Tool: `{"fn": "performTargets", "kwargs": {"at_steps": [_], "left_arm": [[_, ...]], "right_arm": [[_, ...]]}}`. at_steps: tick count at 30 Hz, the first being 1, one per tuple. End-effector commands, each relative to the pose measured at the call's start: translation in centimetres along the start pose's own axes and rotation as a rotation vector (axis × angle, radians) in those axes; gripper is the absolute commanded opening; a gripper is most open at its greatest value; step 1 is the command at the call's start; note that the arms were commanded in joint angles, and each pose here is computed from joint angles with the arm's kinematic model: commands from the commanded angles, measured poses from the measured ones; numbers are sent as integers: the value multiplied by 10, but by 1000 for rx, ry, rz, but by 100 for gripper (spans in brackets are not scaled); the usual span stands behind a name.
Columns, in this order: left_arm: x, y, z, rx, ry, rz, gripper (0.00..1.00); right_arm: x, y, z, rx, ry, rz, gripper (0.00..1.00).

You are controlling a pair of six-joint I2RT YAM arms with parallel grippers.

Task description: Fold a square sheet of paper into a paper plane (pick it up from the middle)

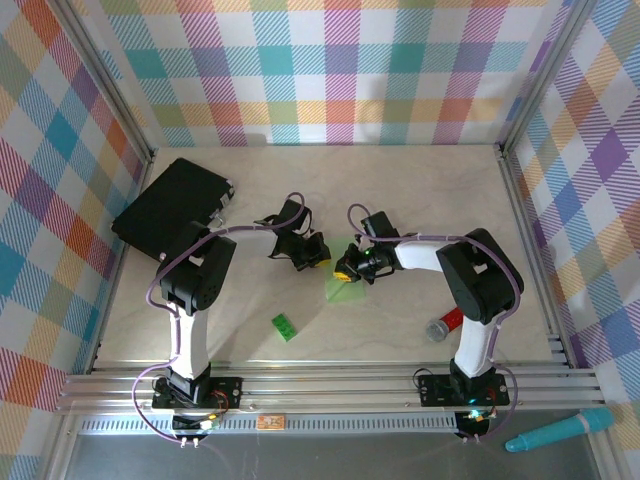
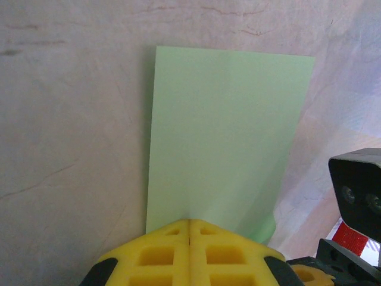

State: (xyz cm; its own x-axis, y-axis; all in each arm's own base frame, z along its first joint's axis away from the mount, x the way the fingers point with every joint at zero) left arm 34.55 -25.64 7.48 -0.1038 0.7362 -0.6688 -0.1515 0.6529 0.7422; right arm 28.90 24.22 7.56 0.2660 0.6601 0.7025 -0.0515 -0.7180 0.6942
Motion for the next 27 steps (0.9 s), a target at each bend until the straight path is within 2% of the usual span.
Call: {"fn": "performTargets", "kwargs": {"at_steps": [1,27], "left_arm": [[16,-11,-9,41,38,57,5],[14,-10,-10,35,44,58,6]], "right_arm": [[-7,-5,-2,9,-7,-14,7],[-13,-11,-6,44,0,17,8]]}}
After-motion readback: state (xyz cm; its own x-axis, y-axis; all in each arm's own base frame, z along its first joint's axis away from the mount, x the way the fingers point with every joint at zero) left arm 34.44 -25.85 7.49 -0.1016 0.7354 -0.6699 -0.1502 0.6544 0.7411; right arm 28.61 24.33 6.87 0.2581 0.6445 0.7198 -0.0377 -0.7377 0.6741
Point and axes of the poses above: each hand's point on the last joint's axis, 136 mm out from that joint toward the fingers, its own y axis back along the fingers, its own x axis along the line the jaws close on, z = x × y, the point moved 7 cm from there along y, back along the fingers, and after that the axes turned 2 degrees about -y, right-handed, at the moved point
